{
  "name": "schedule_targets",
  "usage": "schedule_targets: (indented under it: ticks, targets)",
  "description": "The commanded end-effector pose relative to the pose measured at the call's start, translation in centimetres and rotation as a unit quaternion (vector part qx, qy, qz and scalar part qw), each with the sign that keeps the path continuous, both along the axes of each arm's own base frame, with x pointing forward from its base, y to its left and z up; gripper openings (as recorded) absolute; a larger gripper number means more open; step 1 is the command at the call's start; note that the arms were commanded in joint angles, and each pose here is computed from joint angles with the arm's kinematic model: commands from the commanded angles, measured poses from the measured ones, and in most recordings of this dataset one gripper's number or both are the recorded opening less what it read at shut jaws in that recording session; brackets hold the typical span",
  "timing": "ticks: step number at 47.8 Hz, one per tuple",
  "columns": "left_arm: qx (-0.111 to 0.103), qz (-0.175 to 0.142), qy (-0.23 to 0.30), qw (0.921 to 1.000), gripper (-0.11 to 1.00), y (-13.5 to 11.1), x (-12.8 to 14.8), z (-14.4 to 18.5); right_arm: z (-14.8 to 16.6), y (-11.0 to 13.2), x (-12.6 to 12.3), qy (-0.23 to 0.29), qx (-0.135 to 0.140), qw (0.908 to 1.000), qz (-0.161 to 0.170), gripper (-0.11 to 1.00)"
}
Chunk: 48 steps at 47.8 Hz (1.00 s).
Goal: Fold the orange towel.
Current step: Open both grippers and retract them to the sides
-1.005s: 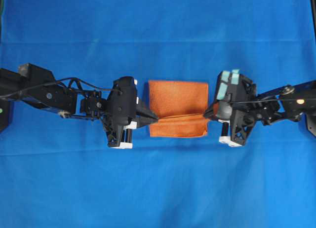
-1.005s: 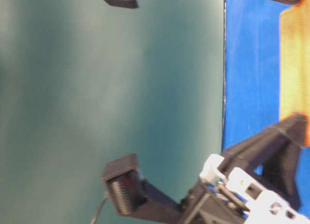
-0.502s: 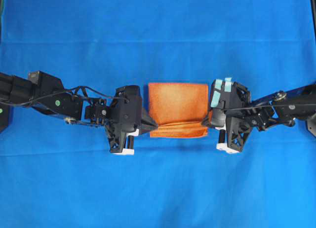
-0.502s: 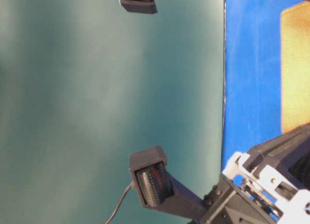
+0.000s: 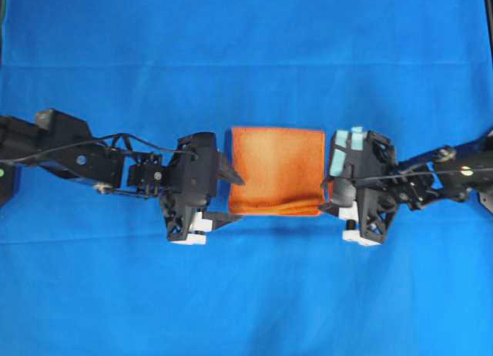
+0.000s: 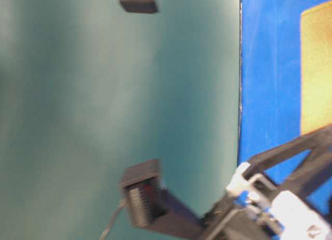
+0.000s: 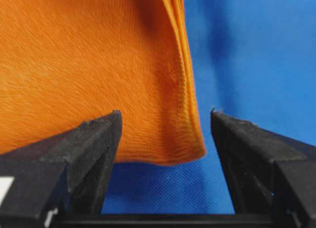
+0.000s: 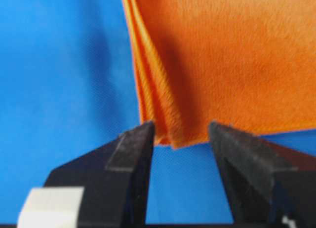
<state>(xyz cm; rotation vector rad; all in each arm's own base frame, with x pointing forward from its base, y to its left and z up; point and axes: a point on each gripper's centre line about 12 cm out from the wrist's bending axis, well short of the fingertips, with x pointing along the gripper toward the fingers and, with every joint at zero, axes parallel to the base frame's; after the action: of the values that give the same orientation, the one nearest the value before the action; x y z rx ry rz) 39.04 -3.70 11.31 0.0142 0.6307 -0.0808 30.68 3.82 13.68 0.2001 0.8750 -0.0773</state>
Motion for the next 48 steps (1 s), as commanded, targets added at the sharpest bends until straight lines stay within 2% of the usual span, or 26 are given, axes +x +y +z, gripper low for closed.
schedule_targets:
  ticks: [1,11,18,29,39,48]
  targets:
    - [-0.001,-0.003,-0.028,0.9996,0.64,-0.1,-0.3,3.3,3.1,0.2,0.0,-0.039,-0.001,0.9992,0.001,0.52]
    - [-0.002,-0.003,-0.055,0.9985,0.64,0.3,-2.7,7.9,7.6,-0.9,-2.5,-0.079,-0.033,0.9962,-0.015,0.53]
    - [-0.004,0.005,-0.088,0.9961,0.64,1.1,-5.6,10.2,9.5,-1.9,-4.9,-0.112,-0.06,0.9918,-0.015,0.53]
    - [-0.005,0.026,-0.143,0.9894,0.64,2.7,-10.7,11.4,12.5,-3.1,-9.3,-0.2,-0.077,0.9766,-0.014,0.53]
    - [-0.005,0.037,-0.194,0.9802,0.64,3.4,-15.4,12.4,12.2,-3.9,-12.6,-0.24,-0.087,0.9666,-0.018,0.53]
    - [-0.005,0.044,-0.234,0.9712,0.64,3.8,-19.4,12.1,10.3,-4.4,-14.3,-0.244,-0.092,0.9652,-0.022,0.53]
